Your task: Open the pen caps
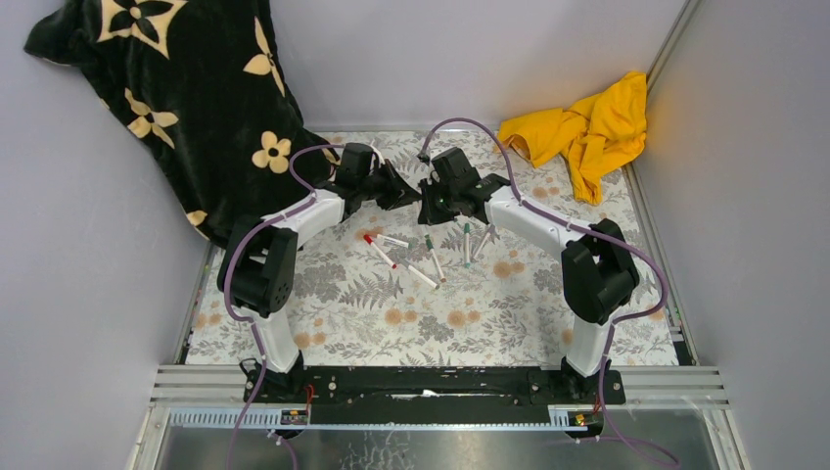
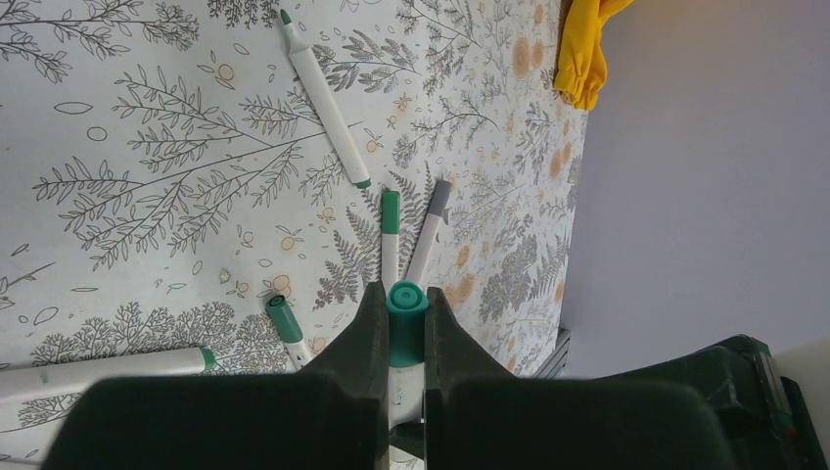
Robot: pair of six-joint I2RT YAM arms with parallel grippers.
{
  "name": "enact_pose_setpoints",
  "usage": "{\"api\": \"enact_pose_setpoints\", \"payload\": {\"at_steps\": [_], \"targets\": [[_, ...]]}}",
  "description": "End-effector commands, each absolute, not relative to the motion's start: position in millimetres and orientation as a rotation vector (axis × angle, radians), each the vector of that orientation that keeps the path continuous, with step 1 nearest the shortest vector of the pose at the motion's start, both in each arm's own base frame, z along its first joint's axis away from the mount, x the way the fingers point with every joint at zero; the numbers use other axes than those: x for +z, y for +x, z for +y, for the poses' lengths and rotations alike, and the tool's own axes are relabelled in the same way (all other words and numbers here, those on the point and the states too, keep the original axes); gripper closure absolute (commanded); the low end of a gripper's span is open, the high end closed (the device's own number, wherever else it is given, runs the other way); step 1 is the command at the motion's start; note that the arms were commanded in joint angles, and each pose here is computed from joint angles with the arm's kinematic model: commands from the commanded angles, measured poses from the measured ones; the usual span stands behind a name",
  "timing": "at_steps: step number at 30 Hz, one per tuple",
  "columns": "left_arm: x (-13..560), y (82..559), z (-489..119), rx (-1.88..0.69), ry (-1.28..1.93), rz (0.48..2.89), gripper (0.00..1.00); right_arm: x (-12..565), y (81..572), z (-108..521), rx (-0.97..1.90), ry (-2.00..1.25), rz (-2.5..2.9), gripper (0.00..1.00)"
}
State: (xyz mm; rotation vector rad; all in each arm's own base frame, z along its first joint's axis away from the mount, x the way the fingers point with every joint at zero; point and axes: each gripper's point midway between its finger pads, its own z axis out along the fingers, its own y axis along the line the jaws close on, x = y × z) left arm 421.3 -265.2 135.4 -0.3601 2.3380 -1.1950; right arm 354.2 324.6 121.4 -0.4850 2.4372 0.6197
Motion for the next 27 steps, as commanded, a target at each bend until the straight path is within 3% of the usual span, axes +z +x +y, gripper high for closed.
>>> {"api": "enact_pose_setpoints", "payload": {"at_steps": [1,3,9,27], "targets": [[143.1,421.8,-267.2,-1.201,-0.304,2.296,1.0,147.7,353.9,327.6,0.654,-0.502,2.365,1.0],[143.4,421.0,-266.8,-1.2,-0.302,2.295,1.0,148.8,355.8,328.6,0.657,-0.502,2.36,0.99],[147.6,417.8,-269.3,-1.227,-0.285,2.294,1.0,156.7,364.3,337.0,0.674,-0.506,2.34,0.82],[151.0,411.8,-275.6,-1.295,-0.265,2.3,1.0,159.0,377.2,351.7,0.706,-0.524,2.316,0.74]]}}
